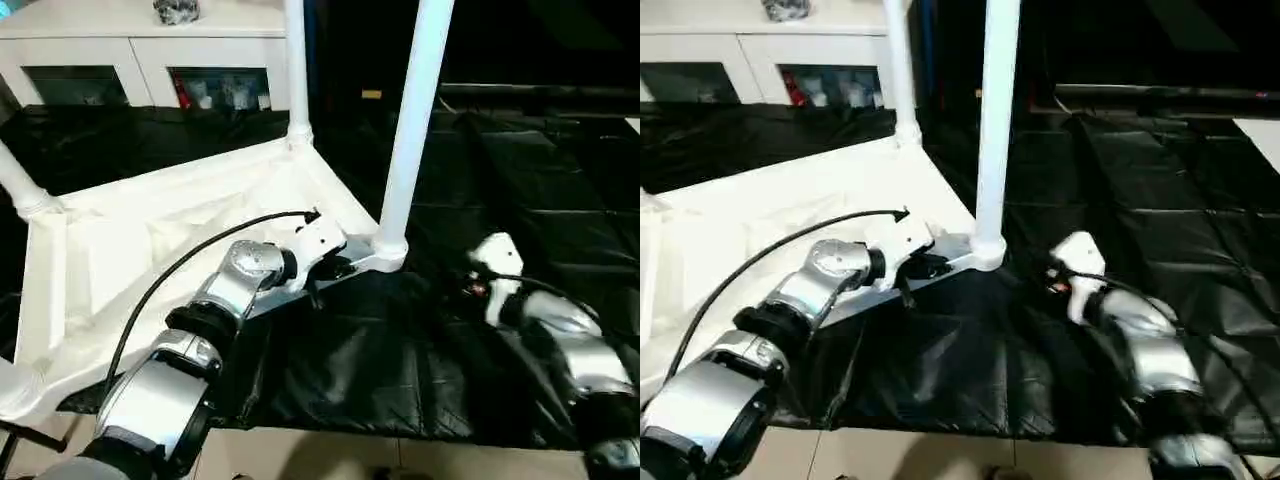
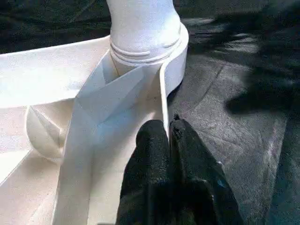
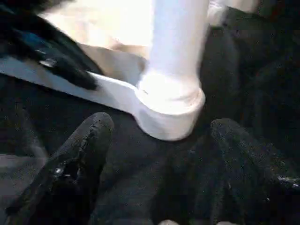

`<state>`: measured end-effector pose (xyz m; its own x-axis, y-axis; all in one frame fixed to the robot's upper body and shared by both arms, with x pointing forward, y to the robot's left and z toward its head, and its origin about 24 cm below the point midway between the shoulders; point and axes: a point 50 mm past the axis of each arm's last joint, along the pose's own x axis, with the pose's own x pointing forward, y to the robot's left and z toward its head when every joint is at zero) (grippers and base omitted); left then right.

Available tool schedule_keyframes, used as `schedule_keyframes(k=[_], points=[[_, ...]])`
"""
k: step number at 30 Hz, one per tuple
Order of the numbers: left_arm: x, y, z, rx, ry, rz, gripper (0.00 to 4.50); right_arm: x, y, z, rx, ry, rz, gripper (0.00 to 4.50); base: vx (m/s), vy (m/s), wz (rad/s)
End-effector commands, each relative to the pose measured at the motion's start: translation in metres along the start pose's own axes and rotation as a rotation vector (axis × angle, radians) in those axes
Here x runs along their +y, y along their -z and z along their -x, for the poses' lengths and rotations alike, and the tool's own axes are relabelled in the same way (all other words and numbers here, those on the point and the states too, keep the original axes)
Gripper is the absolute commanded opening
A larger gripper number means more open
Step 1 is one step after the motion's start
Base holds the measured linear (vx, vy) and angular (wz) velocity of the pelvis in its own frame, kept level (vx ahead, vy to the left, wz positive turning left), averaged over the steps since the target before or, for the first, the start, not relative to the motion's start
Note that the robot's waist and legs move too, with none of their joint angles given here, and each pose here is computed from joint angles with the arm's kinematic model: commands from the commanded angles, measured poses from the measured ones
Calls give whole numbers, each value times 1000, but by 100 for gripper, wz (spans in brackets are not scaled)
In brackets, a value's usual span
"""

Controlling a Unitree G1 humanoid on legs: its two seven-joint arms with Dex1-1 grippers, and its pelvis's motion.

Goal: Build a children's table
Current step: Rotate leg to tighten, then rotate table base

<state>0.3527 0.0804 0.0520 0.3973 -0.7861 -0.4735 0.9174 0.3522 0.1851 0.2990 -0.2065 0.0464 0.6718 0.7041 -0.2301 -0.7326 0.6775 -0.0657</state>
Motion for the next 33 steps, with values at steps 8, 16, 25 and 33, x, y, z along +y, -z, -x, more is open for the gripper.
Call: schedule_keyframes(k=[8, 16, 25, 33], points=[[1, 4, 7, 19, 60, -38, 0, 15, -16, -13, -36, -109, 41, 373, 0, 0, 0], [14, -8, 31, -118, 93, 81, 68, 33, -28, -28, -69, -206, 53, 386, 0, 0, 0], [3, 21, 90, 56, 308, 141, 147, 41, -36, -64, -94, -179, -13, 386, 0, 0, 0], [5, 54, 111, 241, 218, 180, 198, 50, -46, -114, -65, -101, -72, 386, 0, 0, 0]])
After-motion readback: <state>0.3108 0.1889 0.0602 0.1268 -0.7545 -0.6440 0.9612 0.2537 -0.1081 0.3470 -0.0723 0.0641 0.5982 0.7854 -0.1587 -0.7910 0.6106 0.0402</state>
